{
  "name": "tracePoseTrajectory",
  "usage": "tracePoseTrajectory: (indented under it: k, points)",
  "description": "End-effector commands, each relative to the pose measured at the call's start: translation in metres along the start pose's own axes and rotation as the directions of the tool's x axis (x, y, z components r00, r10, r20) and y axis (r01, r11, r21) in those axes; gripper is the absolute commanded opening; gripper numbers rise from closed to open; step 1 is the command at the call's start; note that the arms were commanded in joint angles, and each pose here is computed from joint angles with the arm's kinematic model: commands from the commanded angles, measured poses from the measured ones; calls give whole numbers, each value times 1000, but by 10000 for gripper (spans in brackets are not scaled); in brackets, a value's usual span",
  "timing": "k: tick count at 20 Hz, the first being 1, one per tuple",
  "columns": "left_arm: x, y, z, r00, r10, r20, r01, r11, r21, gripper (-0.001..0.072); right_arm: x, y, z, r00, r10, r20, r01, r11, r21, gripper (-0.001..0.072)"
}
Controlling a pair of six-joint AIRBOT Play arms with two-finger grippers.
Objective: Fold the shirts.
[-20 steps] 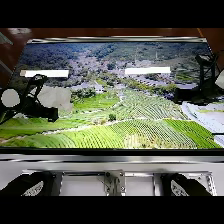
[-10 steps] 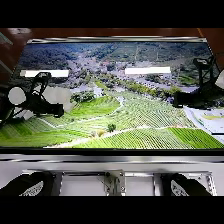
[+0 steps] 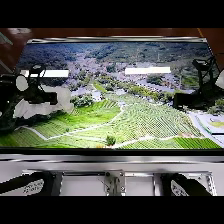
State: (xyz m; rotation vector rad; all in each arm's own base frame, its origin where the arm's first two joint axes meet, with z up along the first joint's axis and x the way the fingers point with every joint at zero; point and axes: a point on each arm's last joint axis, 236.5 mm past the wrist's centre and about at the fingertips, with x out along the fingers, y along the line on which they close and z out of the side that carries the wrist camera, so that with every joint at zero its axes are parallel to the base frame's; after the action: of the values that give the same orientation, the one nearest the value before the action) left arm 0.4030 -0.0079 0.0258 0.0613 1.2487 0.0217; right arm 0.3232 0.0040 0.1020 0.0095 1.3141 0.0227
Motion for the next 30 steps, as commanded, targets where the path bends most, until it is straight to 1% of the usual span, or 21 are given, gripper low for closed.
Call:
tracePoseTrajectory:
  k: [1,4,8,9,10,12,13,16,18,20,22,24,26,28,30]
  points:
    - [43,63,15,997,12,-72,-25,984,-179,682,0,1,5,1000,5,19,-5,1000,1,674]
    - [93,67,-6,975,-87,-203,27,960,-280,683,0,1,8,999,4,33,-5,1000,2,674]
    - [138,58,-24,951,-124,-283,38,955,-293,682,0,1,13,999,4,53,-5,1000,12,674]
    - [146,58,-24,951,-127,-280,39,953,-300,668,0,1,14,998,5,57,-6,1000,19,674]
    - [151,59,-22,955,-124,-270,36,950,-309,626,0,1,14,998,5,58,-7,1000,26,674]
    - [151,61,-10,967,-119,-226,41,945,-324,113,0,4,14,998,19,58,-21,999,35,674]
    - [147,61,-1,971,-122,-203,51,944,-326,36,0,7,14,998,29,58,-31,999,35,674]
    - [105,49,47,984,-166,-61,144,952,-271,35,-1,9,16,997,38,67,-40,999,35,674]
    - [50,30,84,977,-196,79,207,962,-175,35,-1,8,24,994,36,103,-40,999,35,674]
    - [-24,-3,107,945,-240,223,257,965,-50,34,-4,8,42,983,35,178,-42,999,34,674]
    - [-106,-45,109,888,-307,344,303,951,66,35,-8,8,56,971,34,236,-42,999,28,674]
    - [-180,-95,92,816,-407,410,363,913,185,35,-15,8,58,969,35,243,-42,999,26,674]
    - [-225,-143,65,764,-494,416,414,869,271,35,-32,9,59,968,34,250,-32,999,-13,674]
    - [-236,-198,31,737,-584,341,487,808,333,35,-56,3,59,966,9,257,5,999,-52,674]
    - [-228,-259,-6,717,-658,229,551,737,393,35,-75,0,49,973,-7,231,26,996,-82,674]
